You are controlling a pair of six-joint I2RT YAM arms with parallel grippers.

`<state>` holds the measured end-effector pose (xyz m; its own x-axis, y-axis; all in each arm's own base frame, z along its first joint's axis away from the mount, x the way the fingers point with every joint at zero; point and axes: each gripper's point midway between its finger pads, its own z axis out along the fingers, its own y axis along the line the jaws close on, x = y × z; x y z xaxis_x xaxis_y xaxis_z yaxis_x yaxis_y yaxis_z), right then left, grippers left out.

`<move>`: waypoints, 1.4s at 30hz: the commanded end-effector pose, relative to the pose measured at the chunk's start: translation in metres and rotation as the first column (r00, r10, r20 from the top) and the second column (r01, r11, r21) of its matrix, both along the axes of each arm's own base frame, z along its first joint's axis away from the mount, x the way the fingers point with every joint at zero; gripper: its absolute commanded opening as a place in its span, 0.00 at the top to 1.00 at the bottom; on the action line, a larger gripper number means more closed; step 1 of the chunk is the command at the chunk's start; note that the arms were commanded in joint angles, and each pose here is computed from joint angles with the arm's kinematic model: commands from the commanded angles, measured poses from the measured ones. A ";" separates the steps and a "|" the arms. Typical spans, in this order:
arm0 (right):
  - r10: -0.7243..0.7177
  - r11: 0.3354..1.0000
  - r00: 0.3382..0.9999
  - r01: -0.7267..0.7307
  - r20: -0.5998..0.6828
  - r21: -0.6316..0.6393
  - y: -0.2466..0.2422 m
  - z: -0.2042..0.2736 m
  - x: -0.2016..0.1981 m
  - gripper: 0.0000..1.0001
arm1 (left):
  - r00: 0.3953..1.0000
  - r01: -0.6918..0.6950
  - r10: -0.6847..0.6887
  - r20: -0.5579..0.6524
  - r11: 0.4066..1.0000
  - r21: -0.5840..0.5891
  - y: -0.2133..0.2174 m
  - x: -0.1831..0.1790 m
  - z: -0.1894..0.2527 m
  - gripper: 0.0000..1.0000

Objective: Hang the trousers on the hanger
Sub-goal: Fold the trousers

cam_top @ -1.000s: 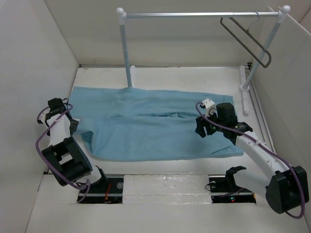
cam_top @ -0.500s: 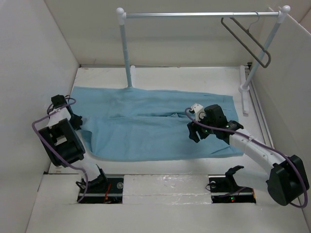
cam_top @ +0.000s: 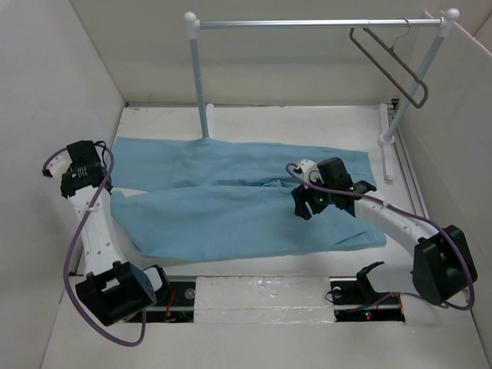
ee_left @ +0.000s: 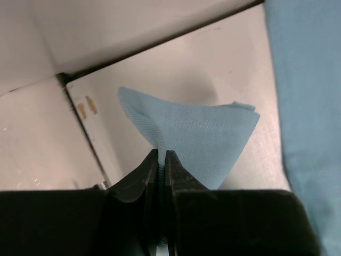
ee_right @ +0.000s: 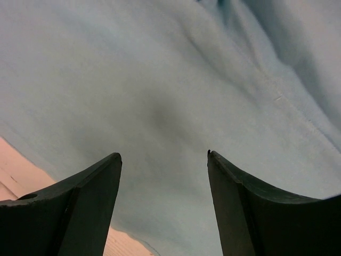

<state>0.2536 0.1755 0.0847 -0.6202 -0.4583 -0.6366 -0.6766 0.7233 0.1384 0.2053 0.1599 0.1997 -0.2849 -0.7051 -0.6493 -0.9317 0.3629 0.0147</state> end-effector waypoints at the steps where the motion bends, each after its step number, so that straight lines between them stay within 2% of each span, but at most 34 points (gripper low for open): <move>1: 0.006 0.999 0.998 -0.009 0.070 0.041 0.005 0.023 0.024 0.29 | 0.988 -0.077 0.080 -0.129 0.997 0.029 0.000 -0.030 -0.004 1.00; 2: -0.011 0.999 0.997 0.007 0.077 0.043 0.002 0.025 0.031 0.29 | 0.990 -0.065 0.067 -0.128 0.998 0.019 0.001 -0.024 -0.007 1.00; 3: -0.011 0.999 0.998 0.008 0.068 0.033 0.000 0.020 0.035 0.29 | 0.995 -0.056 0.058 -0.081 0.998 0.027 0.007 -0.007 -0.003 1.00; 5: -0.021 0.999 0.996 0.019 0.083 0.030 0.000 0.027 0.046 0.28 | 0.997 -0.029 0.028 -0.072 1.000 -0.006 0.014 0.025 -0.014 1.00; 6: -0.029 0.999 0.997 0.028 0.069 0.018 -0.004 0.023 0.051 0.28 | 1.000 -0.006 0.006 0.004 1.000 -0.006 0.021 0.057 -0.007 1.00; 7: -0.029 0.999 0.997 0.028 0.070 0.016 -0.003 0.025 0.055 0.28 | 0.999 0.029 -0.031 -0.023 0.996 -0.090 0.019 0.084 -0.032 1.00; 8: -0.027 0.999 0.997 0.026 0.074 0.021 -0.001 0.028 0.058 0.28 | 0.997 0.066 -0.069 -0.026 0.992 -0.106 0.011 0.108 -0.037 1.00; 9: -0.021 0.999 0.996 0.019 0.085 0.028 0.005 0.035 0.061 0.28 | 0.995 0.103 -0.101 0.022 0.992 -0.077 0.011 0.142 -0.019 1.00; 10: -0.027 0.999 0.996 0.025 0.083 0.024 0.005 0.034 0.064 0.28 | 0.991 0.110 -0.114 -0.073 0.993 -0.052 0.012 0.163 -0.044 1.00; 12: -0.014 1.000 0.995 0.011 0.095 0.023 0.014 0.039 0.063 0.28 | 0.973 0.207 -0.205 -0.109 0.978 0.010 -0.017 0.207 -0.034 1.00; 13: -0.011 1.000 0.995 0.009 0.100 0.018 0.016 0.040 0.062 0.28 | 0.952 0.226 -0.218 -0.216 0.974 0.013 -0.022 0.219 -0.067 1.00; 15: 0.000 1.000 0.995 -0.002 0.105 0.023 0.021 0.046 0.060 0.27 | 0.929 0.269 -0.256 -0.268 0.963 0.014 -0.041 0.235 -0.072 0.87; 16: 0.029 0.999 0.994 -0.032 0.107 0.029 0.030 0.048 0.055 0.26 | 0.908 0.291 -0.279 -0.312 0.957 -0.008 -0.047 0.238 -0.092 0.82; 18: 0.047 0.998 0.992 -0.051 0.114 0.029 0.035 0.052 0.050 0.26 | 0.890 0.339 -0.328 -0.318 0.940 -0.019 -0.058 0.241 -0.103 0.57; 20: 0.068 0.997 0.991 -0.071 0.120 0.021 0.042 0.056 0.045 0.25 | 0.901 0.363 -0.357 -0.247 0.931 -0.021 -0.064 0.239 -0.088 0.41; 21: 0.066 0.998 0.991 -0.069 0.118 0.015 0.041 0.057 0.044 0.25 | 0.902 0.374 -0.370 -0.223 0.927 -0.027 -0.067 0.234 -0.092 0.38; 22: 0.079 0.997 0.990 -0.081 0.118 0.016 0.045 0.058 0.041 0.25 | 0.911 0.391 -0.390 -0.135 0.920 -0.017 -0.072 0.233 -0.066 0.36; 23: 0.090 0.996 0.989 -0.092 0.118 0.014 0.047 0.057 0.038 0.25 | 0.913 0.397 -0.396 -0.099 0.918 -0.012 -0.074 0.231 -0.057 0.34; 24: 0.089 0.996 0.989 -0.091 0.120 0.014 0.047 0.057 0.038 0.25 | 0.919 0.386 -0.386 -0.079 0.922 -0.015 -0.073 0.222 -0.057 0.34; 26: 0.082 0.997 0.991 -0.083 0.111 0.004 0.043 0.051 0.035 0.28 | 0.932 0.362 -0.363 0.024 0.932 0.021 -0.069 0.207 -0.020 0.34; 27: 0.077 0.997 0.991 -0.078 0.113 0.004 0.042 0.050 0.034 0.30 | 0.935 0.354 -0.354 0.025 0.935 0.015 -0.071 0.194 -0.027 0.34; 28: 0.072 0.997 0.991 -0.073 0.113 0.005 0.041 0.049 0.033 0.46 | 0.939 0.327 -0.328 0.106 0.945 0.026 -0.064 0.181 -0.006 0.35; 29: 0.068 0.997 0.991 -0.070 0.118 0.012 0.041 0.050 0.032 0.63 | 0.941 0.308 -0.308 0.137 0.951 0.022 -0.060 0.171 -0.003 0.48; 30: 0.062 0.998 0.991 -0.064 0.116 0.016 0.040 0.047 0.029 0.76 | 0.945 0.298 -0.295 0.141 0.955 0.001 -0.058 0.158 -0.021 0.73; 31: 0.055 0.998 0.990 -0.058 0.133 0.025 0.038 0.052 0.028 0.96 | 0.933 0.305 -0.297 0.204 0.952 -0.007 -0.060 0.146 -0.011 0.97; 32: 0.047 0.998 0.989 -0.051 0.140 0.025 0.037 0.053 0.028 1.00 | 0.943 0.262 -0.249 0.219 0.965 -0.030 -0.047 0.135 -0.016 1.00; 33: 0.043 0.999 0.989 -0.047 0.143 0.027 0.036 0.053 0.027 1.00 | 0.946 0.263 -0.242 0.215 0.962 -0.070 -0.046 0.123 -0.035 1.00; 35: 0.037 0.999 0.989 -0.041 0.146 0.020 0.032 0.053 0.028 1.00 | 0.947 0.251 -0.221 0.232 0.962 -0.110 -0.042 0.112 -0.043 1.00; 36: 0.049 0.999 0.989 -0.051 0.143 0.014 0.031 0.053 0.027 0.99 | 0.965 0.194 -0.165 0.203 0.972 -0.132 -0.026 0.098 -0.054 1.00; 37: 0.056 0.998 0.987 -0.059 0.147 0.015 0.032 0.054 0.027 0.92 | 0.972 0.178 -0.147 0.184 0.970 -0.164 -0.020 0.093 -0.066 1.00; 38: 0.068 0.997 0.984 -0.072 0.164 0.019 0.032 0.058 0.027 0.78 | 0.982 0.133 -0.101 0.160 0.970 -0.205 -0.001 0.081 -0.083 0.65; 39: 0.068 0.997 0.984 -0.072 0.164 0.019 0.032 0.058 0.027 0.78 | 0.982 0.132 -0.100 0.159 0.970 -0.205 -0.001 0.080 -0.083 0.65; 40: 0.076 0.997 0.983 -0.080 0.166 0.022 0.033 0.059 0.026 0.66 | 0.984 0.141 -0.106 0.146 0.956 -0.257 -0.001 0.082 -0.098 0.57; 42: 0.088 0.995 0.981 -0.093 0.172 0.022 0.033 0.060 0.024 0.57 | 0.978 0.189 -0.152 0.146 0.936 -0.296 -0.001 0.092 -0.108 0.56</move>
<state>0.2738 0.2067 0.1295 -0.5123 -0.4971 -0.7003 -0.7372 0.6729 0.0617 0.2857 0.1642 0.1041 -0.2990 -0.8089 -0.5063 -0.8863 0.4321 -0.1669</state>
